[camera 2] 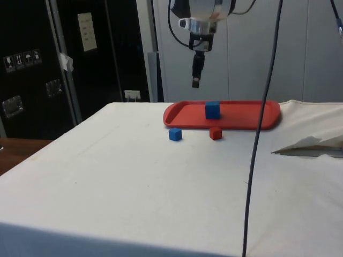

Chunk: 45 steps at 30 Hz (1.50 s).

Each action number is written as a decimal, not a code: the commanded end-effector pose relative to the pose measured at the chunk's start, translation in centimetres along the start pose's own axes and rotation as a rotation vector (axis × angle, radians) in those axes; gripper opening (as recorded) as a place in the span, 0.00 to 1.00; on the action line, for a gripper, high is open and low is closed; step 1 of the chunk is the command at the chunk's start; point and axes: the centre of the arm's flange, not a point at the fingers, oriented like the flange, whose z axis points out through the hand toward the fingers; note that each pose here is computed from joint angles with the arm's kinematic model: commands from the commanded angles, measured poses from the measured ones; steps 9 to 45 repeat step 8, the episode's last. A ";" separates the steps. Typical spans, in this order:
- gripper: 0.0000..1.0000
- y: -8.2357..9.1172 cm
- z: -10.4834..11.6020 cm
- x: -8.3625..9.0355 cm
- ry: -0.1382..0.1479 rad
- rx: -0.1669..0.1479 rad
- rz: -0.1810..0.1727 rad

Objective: Pick up the largest block and place it onto the tray.

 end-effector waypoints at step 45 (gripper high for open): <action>1.00 -0.5 -0.2 1.0 -0.009 -0.008 -0.009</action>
